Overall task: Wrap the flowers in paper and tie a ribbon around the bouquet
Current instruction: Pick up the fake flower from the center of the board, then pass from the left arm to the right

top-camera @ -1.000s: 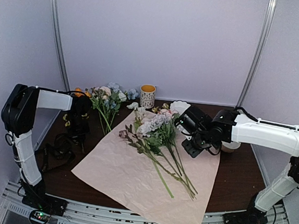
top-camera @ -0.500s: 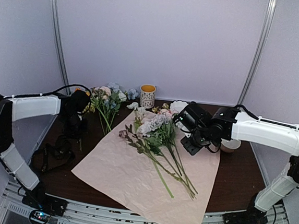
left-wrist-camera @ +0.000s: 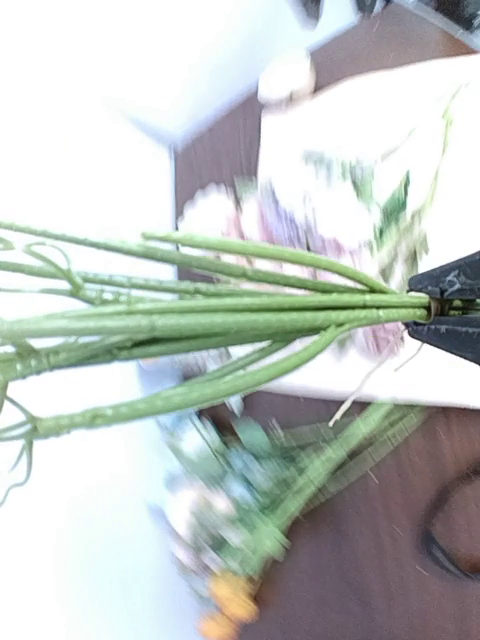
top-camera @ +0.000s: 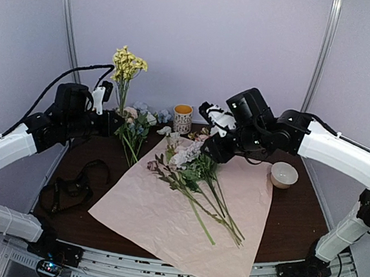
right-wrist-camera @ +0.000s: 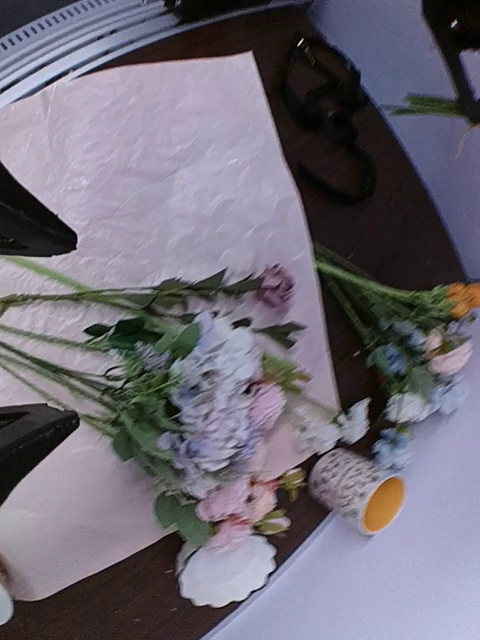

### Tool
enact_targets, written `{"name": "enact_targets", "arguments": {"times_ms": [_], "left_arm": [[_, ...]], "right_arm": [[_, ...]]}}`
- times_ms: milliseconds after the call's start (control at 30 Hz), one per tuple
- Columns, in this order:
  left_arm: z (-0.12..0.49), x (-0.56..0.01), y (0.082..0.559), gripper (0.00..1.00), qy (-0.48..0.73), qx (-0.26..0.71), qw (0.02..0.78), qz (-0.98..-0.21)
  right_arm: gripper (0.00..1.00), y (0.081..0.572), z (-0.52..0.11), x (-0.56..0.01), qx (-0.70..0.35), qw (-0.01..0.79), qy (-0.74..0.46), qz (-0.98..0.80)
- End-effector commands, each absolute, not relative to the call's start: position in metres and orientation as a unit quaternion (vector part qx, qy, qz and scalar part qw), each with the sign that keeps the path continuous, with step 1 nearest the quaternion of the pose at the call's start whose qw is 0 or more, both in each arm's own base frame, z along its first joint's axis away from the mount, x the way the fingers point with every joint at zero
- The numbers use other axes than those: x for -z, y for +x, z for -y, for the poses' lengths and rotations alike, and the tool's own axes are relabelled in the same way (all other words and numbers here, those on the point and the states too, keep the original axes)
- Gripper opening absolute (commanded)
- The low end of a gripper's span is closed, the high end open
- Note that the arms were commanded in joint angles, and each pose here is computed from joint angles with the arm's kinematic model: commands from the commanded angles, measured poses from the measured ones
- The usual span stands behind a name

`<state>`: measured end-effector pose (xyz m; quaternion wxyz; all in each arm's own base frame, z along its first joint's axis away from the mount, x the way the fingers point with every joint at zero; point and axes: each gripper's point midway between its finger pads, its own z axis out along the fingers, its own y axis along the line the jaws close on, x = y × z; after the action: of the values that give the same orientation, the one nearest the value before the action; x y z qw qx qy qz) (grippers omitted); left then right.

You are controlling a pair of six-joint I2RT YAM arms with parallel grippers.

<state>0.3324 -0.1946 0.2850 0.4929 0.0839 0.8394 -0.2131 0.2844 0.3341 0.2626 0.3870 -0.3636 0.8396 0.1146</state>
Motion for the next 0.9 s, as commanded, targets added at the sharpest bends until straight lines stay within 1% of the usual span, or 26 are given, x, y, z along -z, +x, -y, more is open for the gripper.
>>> {"name": "enact_targets", "arguments": {"times_ms": [0,67,133,267,333,367,400,433,467,533,567,600,633,667,700,733,767,800,833,867], "left_arm": [[0.235,-0.347,0.302,0.00,0.179,0.297,0.565,-0.749],[0.249,-0.355,0.287,0.00,0.207,0.315,0.569,-0.731],[0.266,-0.360,0.271,0.00,0.237,0.338,0.568,-0.712],[0.298,-0.359,0.246,0.00,0.290,0.376,0.554,-0.684],[0.310,-0.353,0.239,0.00,0.308,0.388,0.544,-0.677],[0.315,-0.349,0.238,0.00,0.313,0.392,0.539,-0.676],[0.319,-0.347,0.236,0.00,0.319,0.397,0.534,-0.675],[0.321,-0.346,0.235,0.00,0.322,0.400,0.532,-0.673],[0.322,-0.346,0.234,0.00,0.324,0.404,0.530,-0.671],[0.321,-0.346,0.232,0.00,0.324,0.408,0.532,-0.667],[0.319,-0.344,0.232,0.00,0.321,0.407,0.533,-0.669],[0.317,-0.342,0.232,0.00,0.319,0.404,0.534,-0.671],[0.315,-0.338,0.232,0.00,0.315,0.400,0.532,-0.676],[0.312,-0.333,0.234,0.15,0.307,0.393,0.529,-0.687],[0.307,-0.328,0.239,0.37,0.292,0.380,0.530,-0.700],[0.302,-0.323,0.243,0.53,0.277,0.368,0.529,-0.713],[0.295,-0.316,0.248,0.64,0.262,0.351,0.529,-0.727],[0.288,-0.311,0.254,0.72,0.247,0.333,0.531,-0.739],[0.280,-0.305,0.260,0.79,0.229,0.311,0.532,-0.753],[0.272,-0.300,0.267,0.83,0.214,0.295,0.532,-0.765]], "right_arm": [[0.54,0.261,-0.412,-0.384,-0.375,0.496,-0.376,-0.687],[0.56,0.252,-0.437,-0.410,-0.462,0.497,-0.368,-0.635],[0.59,0.255,-0.457,-0.422,-0.514,0.481,-0.351,-0.618],[0.71,0.274,-0.478,-0.436,-0.537,0.478,-0.318,-0.618],[0.72,0.279,-0.485,-0.441,-0.551,0.478,-0.306,-0.612],[0.71,0.281,-0.488,-0.441,-0.558,0.476,-0.301,-0.610],[0.67,0.283,-0.491,-0.441,-0.562,0.472,-0.297,-0.611],[0.60,0.286,-0.493,-0.439,-0.562,0.470,-0.290,-0.616],[0.46,0.289,-0.493,-0.435,-0.558,0.468,-0.281,-0.625],[0.15,0.297,-0.489,-0.430,-0.547,0.470,-0.261,-0.642],[0.03,0.299,-0.485,-0.428,-0.543,0.472,-0.252,-0.647],[0.00,0.301,-0.481,-0.425,-0.537,0.474,-0.246,-0.653],[0.00,0.301,-0.474,-0.422,-0.529,0.476,-0.243,-0.660],[0.00,0.301,-0.469,-0.417,-0.516,0.477,-0.243,-0.669],[0.00,0.302,-0.463,-0.404,-0.494,0.471,-0.243,-0.689],[0.00,0.303,-0.456,-0.393,-0.469,0.469,-0.244,-0.707],[0.00,0.306,-0.448,-0.379,-0.440,0.467,-0.241,-0.728],[0.00,0.308,-0.438,-0.361,-0.409,0.462,-0.240,-0.750],[0.00,0.308,-0.428,-0.344,-0.378,0.455,-0.239,-0.770],[0.00,0.308,-0.417,-0.323,-0.342,0.446,-0.239,-0.792]]}}
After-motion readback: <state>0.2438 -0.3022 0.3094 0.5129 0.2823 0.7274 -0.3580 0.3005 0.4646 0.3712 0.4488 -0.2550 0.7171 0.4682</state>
